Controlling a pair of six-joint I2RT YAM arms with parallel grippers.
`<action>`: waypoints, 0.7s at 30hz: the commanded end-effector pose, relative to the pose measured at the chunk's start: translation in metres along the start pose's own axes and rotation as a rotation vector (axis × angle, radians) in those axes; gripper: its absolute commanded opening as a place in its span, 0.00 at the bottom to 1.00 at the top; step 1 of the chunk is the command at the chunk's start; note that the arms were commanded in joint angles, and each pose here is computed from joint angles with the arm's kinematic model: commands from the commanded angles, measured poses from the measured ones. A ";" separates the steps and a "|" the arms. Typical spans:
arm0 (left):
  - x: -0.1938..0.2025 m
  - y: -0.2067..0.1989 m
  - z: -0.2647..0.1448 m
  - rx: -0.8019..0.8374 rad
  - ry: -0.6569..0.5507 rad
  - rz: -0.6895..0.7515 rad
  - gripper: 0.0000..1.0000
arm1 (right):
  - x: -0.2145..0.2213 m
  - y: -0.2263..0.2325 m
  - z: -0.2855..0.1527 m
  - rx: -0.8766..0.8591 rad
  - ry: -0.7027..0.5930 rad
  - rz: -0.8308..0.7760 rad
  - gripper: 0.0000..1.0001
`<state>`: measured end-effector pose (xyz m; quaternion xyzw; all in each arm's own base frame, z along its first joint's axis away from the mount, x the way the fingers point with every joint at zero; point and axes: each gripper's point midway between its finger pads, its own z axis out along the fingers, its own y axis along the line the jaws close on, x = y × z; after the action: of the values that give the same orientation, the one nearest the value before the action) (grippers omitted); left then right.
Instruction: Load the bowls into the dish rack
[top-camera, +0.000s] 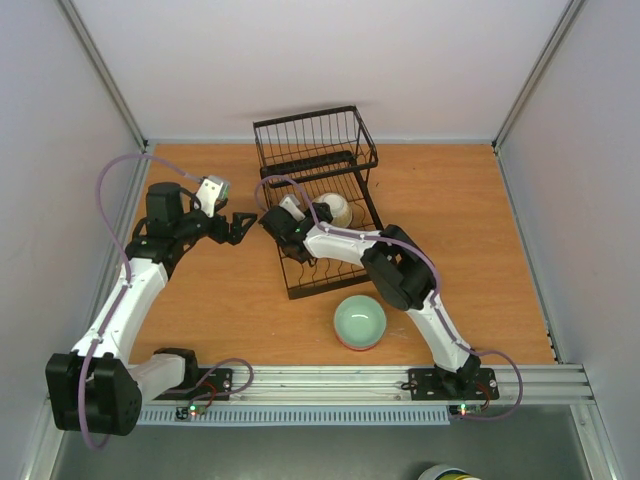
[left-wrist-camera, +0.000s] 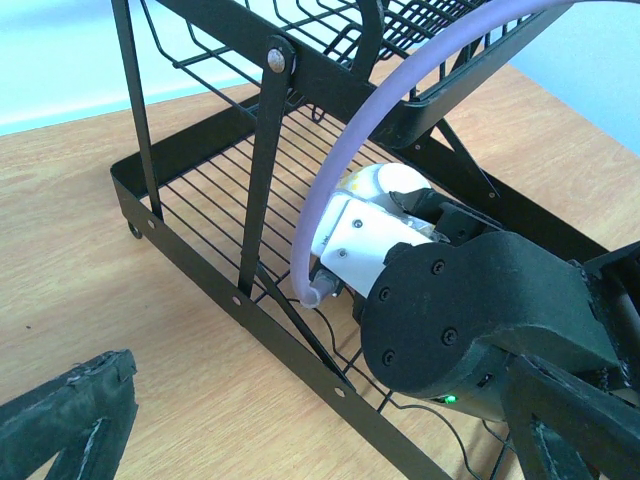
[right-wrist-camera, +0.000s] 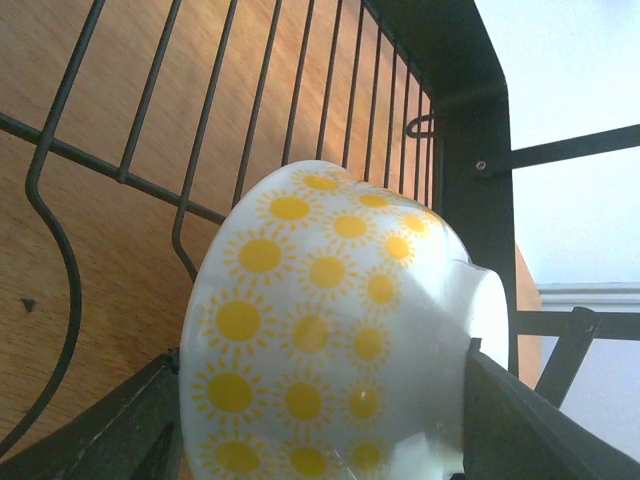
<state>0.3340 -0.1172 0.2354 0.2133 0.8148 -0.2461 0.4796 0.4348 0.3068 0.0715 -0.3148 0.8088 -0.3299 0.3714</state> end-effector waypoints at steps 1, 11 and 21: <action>-0.005 0.001 0.001 0.005 -0.025 0.010 1.00 | 0.009 0.010 0.001 -0.060 0.012 0.042 0.13; -0.005 0.000 0.000 0.007 -0.028 0.010 0.99 | 0.025 -0.027 0.000 0.052 0.046 0.131 0.05; -0.006 0.000 -0.001 0.006 -0.029 0.009 0.99 | 0.040 -0.055 -0.006 0.138 0.075 0.184 0.05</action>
<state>0.3340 -0.1172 0.2354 0.2132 0.8149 -0.2462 0.4795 0.4280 0.2847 0.0852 -0.2378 0.8298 -0.3051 0.4023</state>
